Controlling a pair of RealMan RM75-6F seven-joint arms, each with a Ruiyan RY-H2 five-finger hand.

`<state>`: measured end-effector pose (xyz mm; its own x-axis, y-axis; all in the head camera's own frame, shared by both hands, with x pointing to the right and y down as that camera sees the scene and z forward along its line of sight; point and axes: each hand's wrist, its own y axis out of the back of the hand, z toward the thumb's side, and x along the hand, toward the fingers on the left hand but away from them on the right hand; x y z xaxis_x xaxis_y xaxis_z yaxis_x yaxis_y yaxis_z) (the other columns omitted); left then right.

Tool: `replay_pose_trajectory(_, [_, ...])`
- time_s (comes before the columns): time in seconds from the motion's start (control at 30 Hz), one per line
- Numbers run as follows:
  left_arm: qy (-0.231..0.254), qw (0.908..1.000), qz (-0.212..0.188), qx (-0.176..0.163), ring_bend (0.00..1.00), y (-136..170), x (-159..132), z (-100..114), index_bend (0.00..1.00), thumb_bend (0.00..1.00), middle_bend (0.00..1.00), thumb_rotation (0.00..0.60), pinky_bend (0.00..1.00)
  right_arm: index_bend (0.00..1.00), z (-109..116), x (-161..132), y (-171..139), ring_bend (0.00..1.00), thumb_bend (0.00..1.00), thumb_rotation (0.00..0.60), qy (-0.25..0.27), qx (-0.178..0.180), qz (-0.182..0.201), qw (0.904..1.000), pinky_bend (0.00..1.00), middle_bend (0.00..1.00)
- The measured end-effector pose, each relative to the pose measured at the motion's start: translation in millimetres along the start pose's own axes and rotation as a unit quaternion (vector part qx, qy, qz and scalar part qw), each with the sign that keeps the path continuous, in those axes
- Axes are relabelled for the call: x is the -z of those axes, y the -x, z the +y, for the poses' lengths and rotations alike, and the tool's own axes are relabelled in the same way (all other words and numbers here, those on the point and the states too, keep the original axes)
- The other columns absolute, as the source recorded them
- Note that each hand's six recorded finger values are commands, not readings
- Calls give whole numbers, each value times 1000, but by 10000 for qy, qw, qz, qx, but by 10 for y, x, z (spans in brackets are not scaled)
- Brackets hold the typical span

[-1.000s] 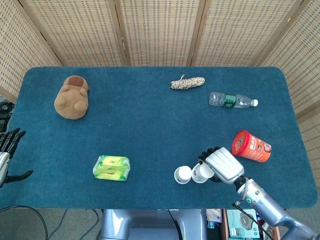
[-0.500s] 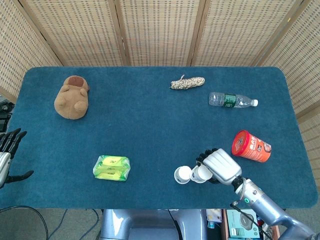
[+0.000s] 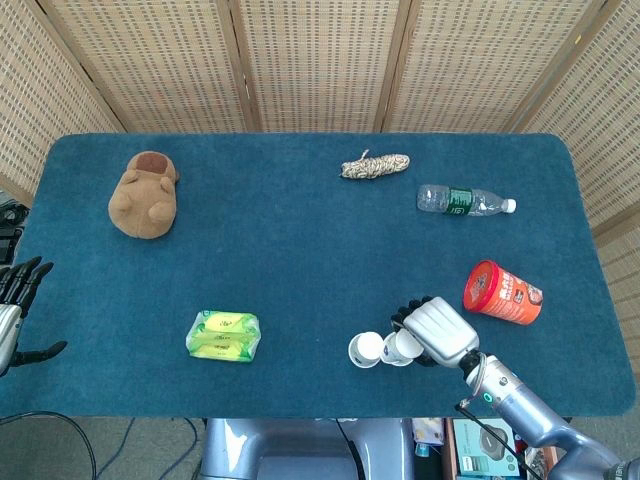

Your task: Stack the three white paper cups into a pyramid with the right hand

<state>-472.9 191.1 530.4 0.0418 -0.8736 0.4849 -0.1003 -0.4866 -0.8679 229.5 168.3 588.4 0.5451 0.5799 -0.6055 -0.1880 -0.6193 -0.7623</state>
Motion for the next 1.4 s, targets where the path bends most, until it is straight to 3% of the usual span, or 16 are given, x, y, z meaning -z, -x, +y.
replay_pose_trajectory(0.47, [-3,10000,-6,4,0,3,-7,0,0,100,0,600,0,495,4,-44,26,430,409,600,-11,45,63,10000,515,507])
replay_pose_trajectory(0.57, [1,10000,-5,2,0,4,-4,1,0,100,0,600,0,392,-8,-48,26,405,387,600,-8,26,68,10000,515,371])
replay_pose_trajectory(0.63, [6,10000,-4,3,0,4,-3,2,0,99,0,600,0,280,-13,-54,24,344,318,600,-12,15,84,10000,506,226])
replay_pose_trajectory(0.7, [7,10000,-4,3,0,2,-2,2,0,99,0,600,0,221,-15,-60,21,304,275,600,10,11,101,9999,488,170])
replay_pose_trajectory(0.8, [10,10000,-5,-1,0,2,-1,4,0,99,0,600,0,163,-3,-68,18,295,251,600,39,39,130,9999,478,157])
replay_pose_trajectory(1.07, [16,10000,-6,4,0,6,1,5,0,99,0,600,0,156,70,-64,-38,295,250,600,-5,179,159,9997,467,145])
replay_pose_trajectory(1.27, [31,10000,-12,-26,0,22,5,17,0,100,0,600,0,156,276,28,-249,282,224,600,-83,581,-12,9983,358,132])
replay_pose_trajectory(1.4, [45,10000,-28,-72,0,49,-3,22,0,100,0,600,0,136,429,198,-493,154,150,600,-51,1062,-316,9938,170,67])
